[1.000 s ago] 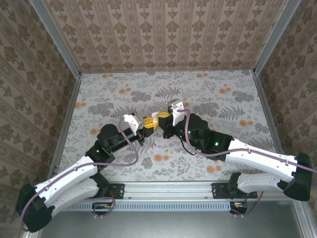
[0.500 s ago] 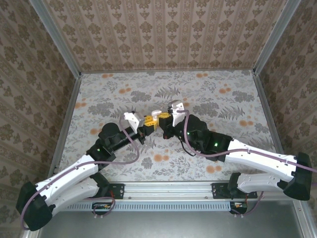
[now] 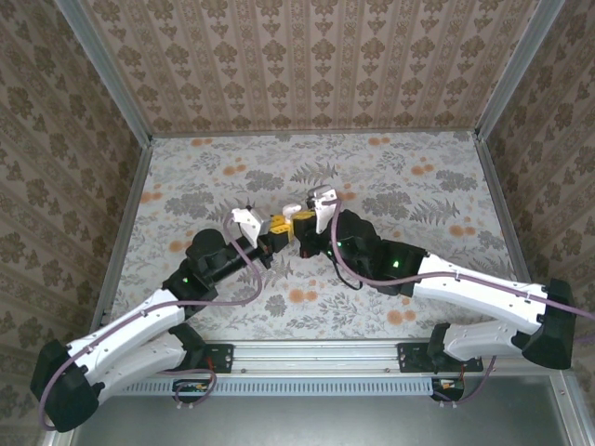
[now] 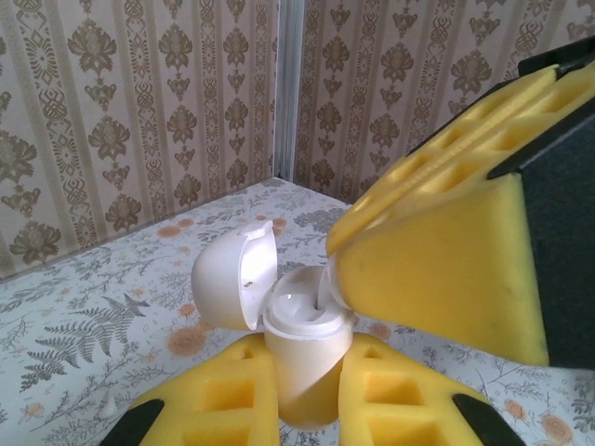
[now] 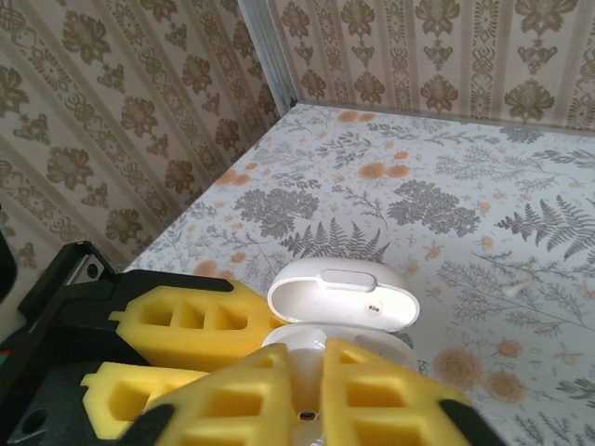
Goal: Insert wireless bluetooth earbuds into charging case
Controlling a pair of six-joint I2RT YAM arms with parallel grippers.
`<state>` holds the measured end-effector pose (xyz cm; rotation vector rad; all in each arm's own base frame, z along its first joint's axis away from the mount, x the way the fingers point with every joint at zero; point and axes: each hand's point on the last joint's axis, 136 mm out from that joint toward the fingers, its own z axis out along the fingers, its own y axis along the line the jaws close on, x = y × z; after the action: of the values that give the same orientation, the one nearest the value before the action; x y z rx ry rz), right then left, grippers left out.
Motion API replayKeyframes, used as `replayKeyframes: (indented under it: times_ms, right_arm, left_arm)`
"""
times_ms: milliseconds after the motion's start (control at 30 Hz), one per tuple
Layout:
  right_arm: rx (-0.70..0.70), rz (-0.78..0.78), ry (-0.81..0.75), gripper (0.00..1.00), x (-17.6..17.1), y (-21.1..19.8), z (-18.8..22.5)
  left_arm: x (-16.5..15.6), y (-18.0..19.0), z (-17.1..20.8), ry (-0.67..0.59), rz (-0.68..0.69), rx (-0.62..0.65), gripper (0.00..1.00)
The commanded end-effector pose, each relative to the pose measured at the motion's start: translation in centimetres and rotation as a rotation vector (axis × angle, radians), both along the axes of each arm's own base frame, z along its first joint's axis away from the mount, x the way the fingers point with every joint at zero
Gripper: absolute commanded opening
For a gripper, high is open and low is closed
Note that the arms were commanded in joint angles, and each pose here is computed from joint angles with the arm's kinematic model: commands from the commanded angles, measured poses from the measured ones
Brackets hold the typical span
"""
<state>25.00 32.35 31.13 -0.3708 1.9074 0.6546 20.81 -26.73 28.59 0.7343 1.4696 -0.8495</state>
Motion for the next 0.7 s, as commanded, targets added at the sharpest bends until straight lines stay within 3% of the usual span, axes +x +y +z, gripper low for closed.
replayKeyframes:
  times_ms: [0, 133, 333, 500, 667]
  right_arm:
    - [-0.021, 0.016, 0.053, 0.22, -0.7, 0.4, -0.3]
    - [0.008, 0.01, 0.061, 0.37, -0.9, 0.1, 0.9]
    - [0.105, 0.006, 0.075, 0.47, -1.3, -0.7, 4.0]
    - [0.182, 0.013, 0.108, 0.52, -1.6, -1.8, 6.1]
    - [0.224, 0.034, 0.147, 0.49, -1.7, -2.7, 6.6]
  left_arm:
    - [0.3, 0.2, 3.2, -0.051, 0.018, -0.077, 0.0]
    - [0.2, 0.2, 3.2, -0.048, 0.013, -0.074, 0.0]
    - [0.2, 0.1, 3.2, -0.041, 0.009, -0.073, 0.0]
    - [0.1, -0.2, 2.9, -0.028, -0.008, -0.07, 0.0]
    - [-0.3, -0.6, 3.0, -0.013, -0.044, -0.072, 0.0]
